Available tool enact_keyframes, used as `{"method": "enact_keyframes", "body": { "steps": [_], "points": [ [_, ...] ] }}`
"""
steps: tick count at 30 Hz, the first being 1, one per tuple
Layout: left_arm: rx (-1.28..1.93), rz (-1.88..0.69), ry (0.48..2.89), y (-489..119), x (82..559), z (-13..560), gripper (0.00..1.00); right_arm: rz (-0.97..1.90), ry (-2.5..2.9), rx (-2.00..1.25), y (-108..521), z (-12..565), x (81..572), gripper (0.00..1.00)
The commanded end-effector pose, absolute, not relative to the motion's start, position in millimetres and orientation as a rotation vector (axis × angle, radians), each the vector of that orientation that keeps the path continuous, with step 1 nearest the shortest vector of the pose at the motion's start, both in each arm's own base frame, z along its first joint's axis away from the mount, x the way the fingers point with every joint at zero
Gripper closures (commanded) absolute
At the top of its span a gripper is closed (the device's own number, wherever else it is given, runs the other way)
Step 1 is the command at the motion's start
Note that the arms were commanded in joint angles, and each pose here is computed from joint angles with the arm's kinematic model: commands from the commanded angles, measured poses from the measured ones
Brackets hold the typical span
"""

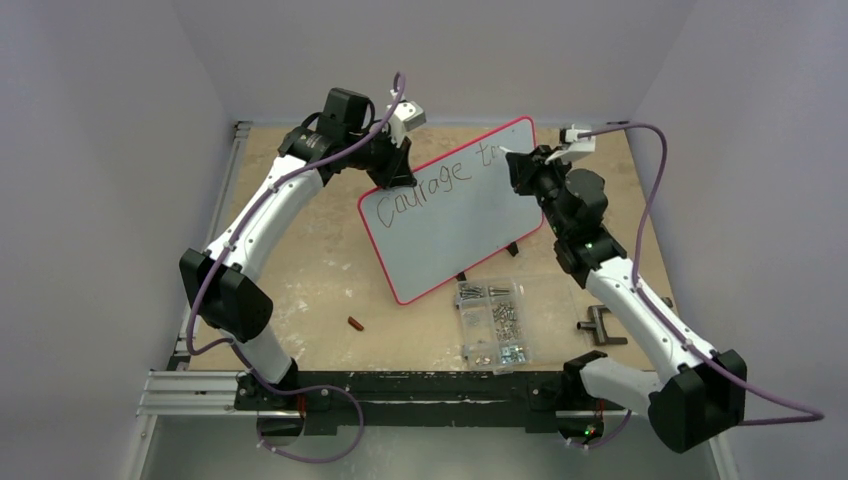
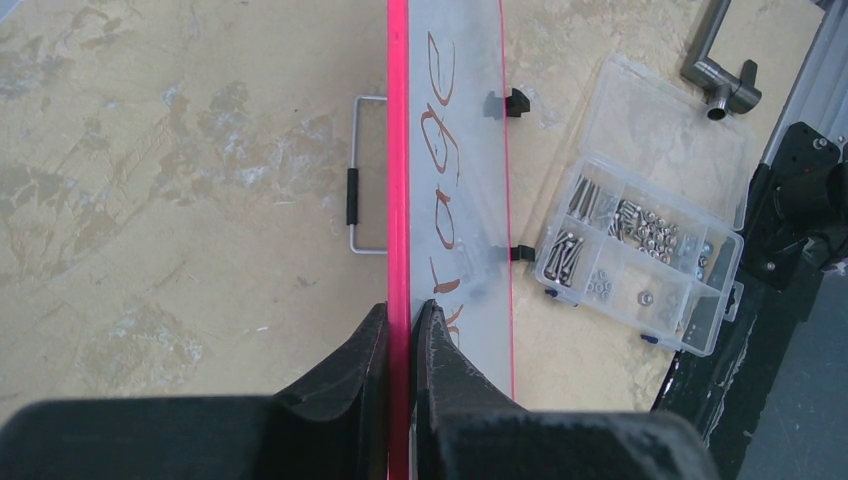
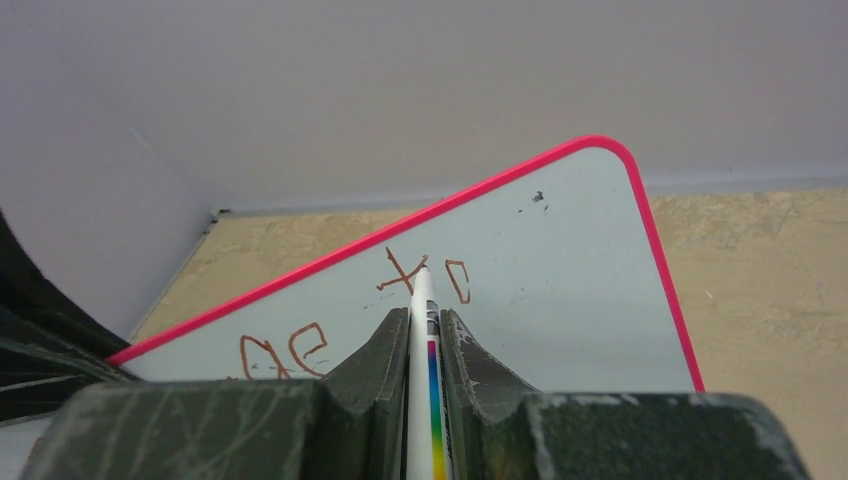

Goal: Write a sentence on the whiteboard

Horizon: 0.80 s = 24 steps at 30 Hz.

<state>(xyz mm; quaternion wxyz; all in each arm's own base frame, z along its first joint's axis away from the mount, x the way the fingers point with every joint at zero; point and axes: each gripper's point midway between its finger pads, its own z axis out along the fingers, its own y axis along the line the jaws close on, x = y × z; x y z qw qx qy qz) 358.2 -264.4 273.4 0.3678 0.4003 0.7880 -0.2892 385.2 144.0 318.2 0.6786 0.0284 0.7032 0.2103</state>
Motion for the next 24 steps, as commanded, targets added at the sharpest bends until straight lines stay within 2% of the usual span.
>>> {"method": "enact_keyframes", "body": {
  "steps": [1,24],
  "points": [
    [1.087,-0.620,2.090,-253,359,252,1.00,0.517,1.544,0.057,142,331,365,1.00],
    [0.930,-0.580,2.144,-250,374,232,1.00,0.948,1.707,-0.330,225,262,293,1.00]
  ]
}}
